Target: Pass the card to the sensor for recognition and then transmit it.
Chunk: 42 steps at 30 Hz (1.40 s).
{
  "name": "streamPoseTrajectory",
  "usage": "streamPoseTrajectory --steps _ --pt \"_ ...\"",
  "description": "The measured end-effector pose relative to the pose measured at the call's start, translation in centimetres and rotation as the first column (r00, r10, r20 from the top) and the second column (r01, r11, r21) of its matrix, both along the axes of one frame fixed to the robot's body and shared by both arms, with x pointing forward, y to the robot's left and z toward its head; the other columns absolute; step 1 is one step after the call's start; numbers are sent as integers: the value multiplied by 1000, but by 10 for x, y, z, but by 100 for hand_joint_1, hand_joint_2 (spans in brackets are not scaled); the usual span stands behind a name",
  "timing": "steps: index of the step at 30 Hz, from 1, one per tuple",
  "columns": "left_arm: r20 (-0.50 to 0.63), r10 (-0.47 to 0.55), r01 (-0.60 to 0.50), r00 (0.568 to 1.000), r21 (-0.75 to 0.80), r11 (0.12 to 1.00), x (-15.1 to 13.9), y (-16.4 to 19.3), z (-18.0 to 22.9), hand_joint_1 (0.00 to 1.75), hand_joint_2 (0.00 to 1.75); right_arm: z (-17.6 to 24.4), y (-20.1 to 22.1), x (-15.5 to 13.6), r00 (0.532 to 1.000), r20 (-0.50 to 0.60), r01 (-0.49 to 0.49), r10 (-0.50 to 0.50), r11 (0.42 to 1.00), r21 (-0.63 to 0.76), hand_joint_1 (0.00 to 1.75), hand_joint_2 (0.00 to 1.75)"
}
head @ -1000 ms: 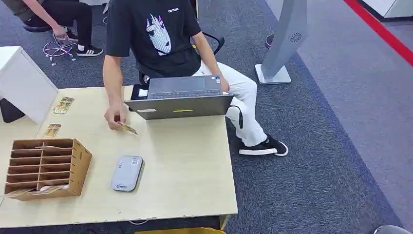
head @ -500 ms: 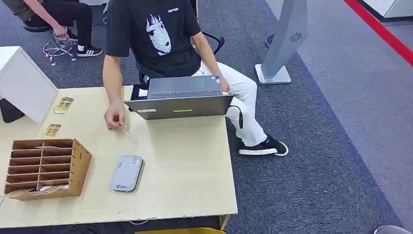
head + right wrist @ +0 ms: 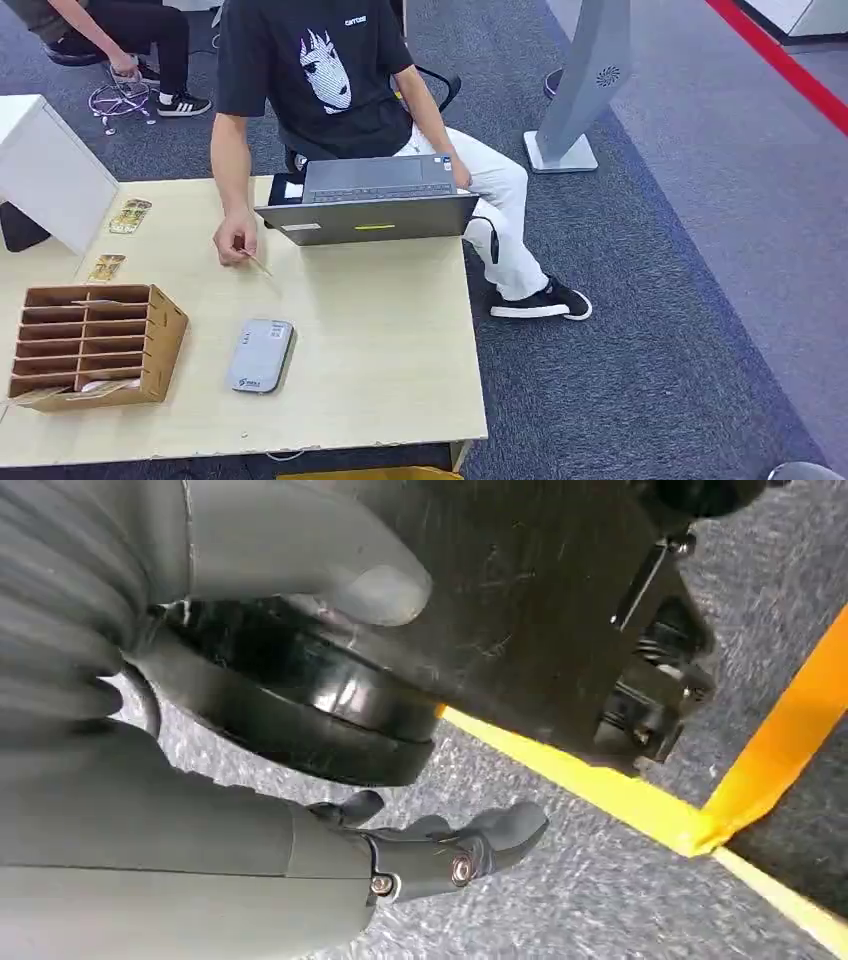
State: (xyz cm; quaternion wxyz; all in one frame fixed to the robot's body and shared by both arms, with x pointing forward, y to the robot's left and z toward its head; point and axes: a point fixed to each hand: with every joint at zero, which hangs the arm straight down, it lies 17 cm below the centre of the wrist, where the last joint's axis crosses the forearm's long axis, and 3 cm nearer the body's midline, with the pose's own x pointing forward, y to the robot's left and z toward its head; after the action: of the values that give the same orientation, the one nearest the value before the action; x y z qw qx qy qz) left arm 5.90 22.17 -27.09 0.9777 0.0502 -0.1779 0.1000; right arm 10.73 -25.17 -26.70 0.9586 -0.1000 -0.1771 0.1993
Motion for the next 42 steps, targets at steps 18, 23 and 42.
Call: streamPoseTrajectory --steps 18,23,42 --pt "280 100 -165 955 220 961 115 75 33 0 175 9 9 17 988 63 -137 144 984 -113 0 175" --pt "368 109 -221 923 275 936 153 103 51 0 175 12 8 21 981 80 -162 174 977 -140 0 175" --pt "305 -58 -90 950 450 888 90 98 45 0 175 16 4 26 978 96 -164 184 969 -184 0 175"
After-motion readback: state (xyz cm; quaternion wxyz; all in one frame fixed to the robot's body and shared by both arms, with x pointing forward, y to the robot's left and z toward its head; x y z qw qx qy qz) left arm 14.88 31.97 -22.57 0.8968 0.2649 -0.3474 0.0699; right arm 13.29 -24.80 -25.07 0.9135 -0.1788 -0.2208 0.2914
